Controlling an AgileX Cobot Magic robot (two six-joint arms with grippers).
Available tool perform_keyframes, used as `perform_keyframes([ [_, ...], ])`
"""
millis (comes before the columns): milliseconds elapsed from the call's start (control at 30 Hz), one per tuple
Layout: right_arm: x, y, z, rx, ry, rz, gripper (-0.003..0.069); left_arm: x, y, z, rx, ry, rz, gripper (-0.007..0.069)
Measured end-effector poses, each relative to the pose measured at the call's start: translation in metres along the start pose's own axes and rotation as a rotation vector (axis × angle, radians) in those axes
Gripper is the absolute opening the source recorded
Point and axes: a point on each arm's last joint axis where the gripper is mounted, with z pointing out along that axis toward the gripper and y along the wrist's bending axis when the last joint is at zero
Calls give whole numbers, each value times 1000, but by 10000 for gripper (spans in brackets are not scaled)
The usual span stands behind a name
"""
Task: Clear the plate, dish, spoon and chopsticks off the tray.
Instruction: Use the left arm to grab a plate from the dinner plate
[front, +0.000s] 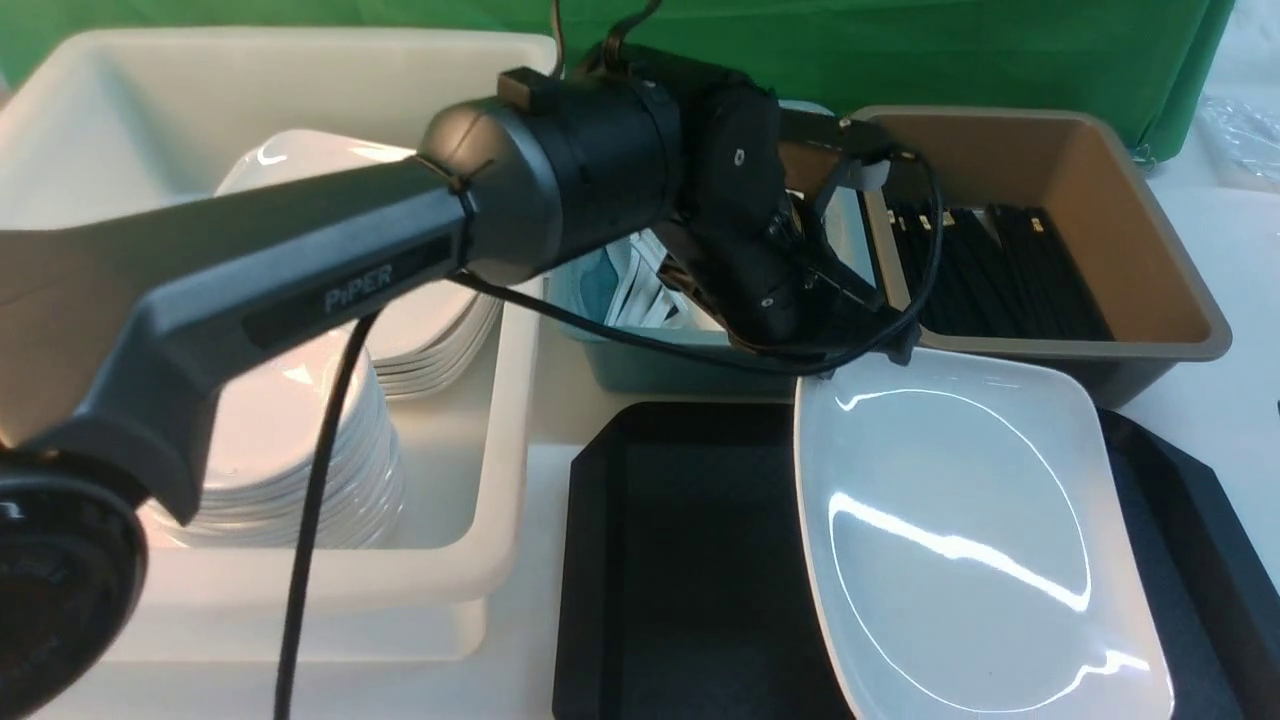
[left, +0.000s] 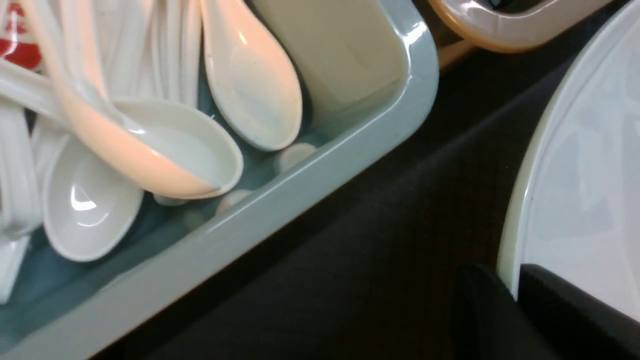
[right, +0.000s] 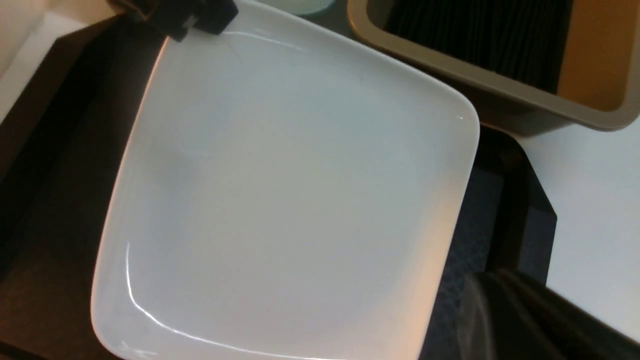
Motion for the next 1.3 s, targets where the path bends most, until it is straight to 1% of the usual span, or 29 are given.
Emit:
perform_keyframes([
  [533,-2,0,0,0,-17,0,20,-9,-5,-39,10,-70,48,22],
  [1300,-2,0,0,-1,-18,2,34,-13,-9,-66,15,-115,68,22],
])
